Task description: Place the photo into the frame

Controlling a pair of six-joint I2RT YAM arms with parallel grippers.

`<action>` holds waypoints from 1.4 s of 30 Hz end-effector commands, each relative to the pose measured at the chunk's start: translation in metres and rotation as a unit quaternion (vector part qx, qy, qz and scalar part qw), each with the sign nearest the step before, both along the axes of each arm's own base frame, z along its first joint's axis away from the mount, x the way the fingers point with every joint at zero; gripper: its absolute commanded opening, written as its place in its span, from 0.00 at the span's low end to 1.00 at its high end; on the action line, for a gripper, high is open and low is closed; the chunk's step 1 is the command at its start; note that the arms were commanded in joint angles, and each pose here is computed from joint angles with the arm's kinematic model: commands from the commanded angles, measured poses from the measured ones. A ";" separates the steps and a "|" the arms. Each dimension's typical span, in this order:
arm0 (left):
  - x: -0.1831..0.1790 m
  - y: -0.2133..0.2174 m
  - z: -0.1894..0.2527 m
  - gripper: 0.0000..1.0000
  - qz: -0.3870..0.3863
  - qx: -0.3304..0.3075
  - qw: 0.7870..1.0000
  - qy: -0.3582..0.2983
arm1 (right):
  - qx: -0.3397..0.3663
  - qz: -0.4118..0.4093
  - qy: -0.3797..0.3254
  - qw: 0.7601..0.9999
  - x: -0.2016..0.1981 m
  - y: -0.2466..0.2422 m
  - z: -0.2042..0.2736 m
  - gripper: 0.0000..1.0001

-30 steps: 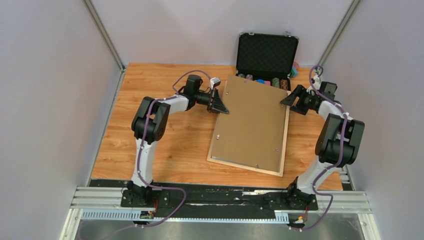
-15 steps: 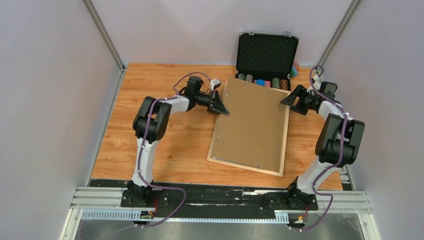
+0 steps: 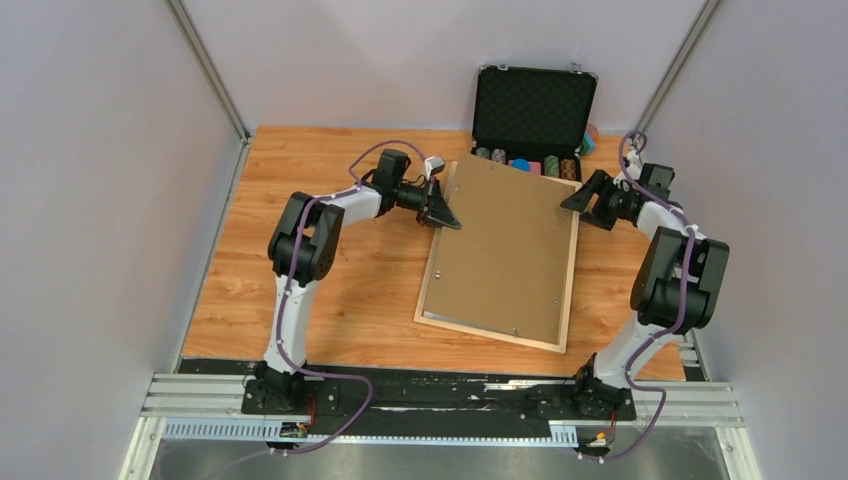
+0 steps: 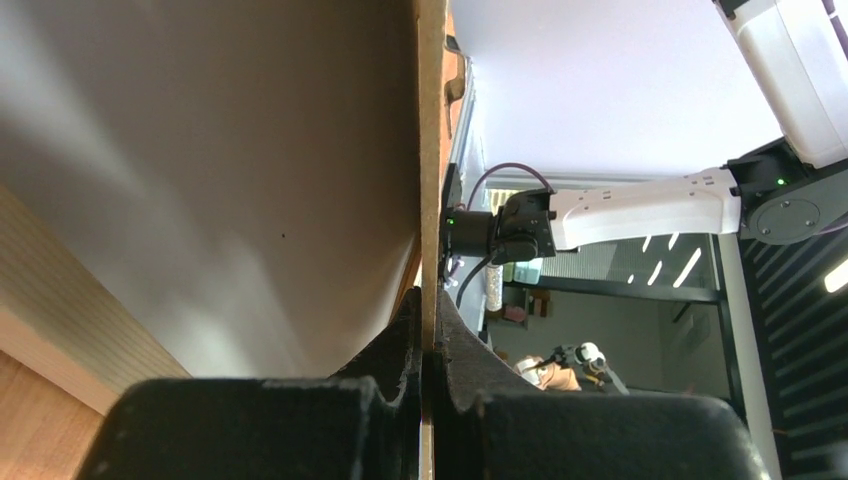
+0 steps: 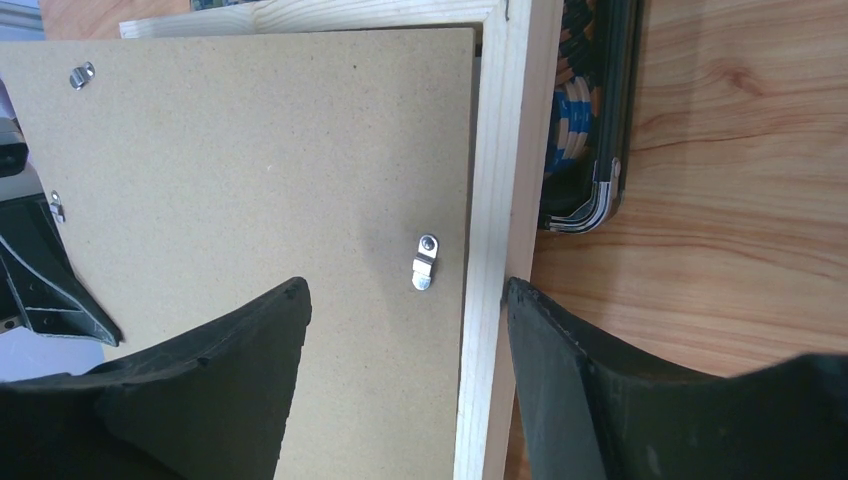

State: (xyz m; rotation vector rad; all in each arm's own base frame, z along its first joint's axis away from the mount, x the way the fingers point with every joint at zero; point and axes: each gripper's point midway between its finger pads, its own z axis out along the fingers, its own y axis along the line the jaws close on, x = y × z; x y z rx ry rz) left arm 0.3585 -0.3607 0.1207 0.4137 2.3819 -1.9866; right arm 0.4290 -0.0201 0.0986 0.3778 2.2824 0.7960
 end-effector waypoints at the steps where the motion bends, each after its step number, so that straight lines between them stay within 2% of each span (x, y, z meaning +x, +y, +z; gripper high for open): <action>1: -0.003 -0.006 0.011 0.00 -0.026 -0.017 0.999 -0.028 | 0.010 0.009 -0.019 1.000 0.010 0.000 0.009 0.70; 27: -0.001 -0.007 -0.012 0.00 -0.010 0.024 0.999 -0.020 | 0.021 0.009 -0.011 1.000 0.010 0.002 0.006 0.70; 42: -0.004 -0.011 -0.016 0.00 -0.014 0.004 1.000 -0.026 | 0.026 0.009 -0.001 1.000 0.007 0.004 -0.002 0.70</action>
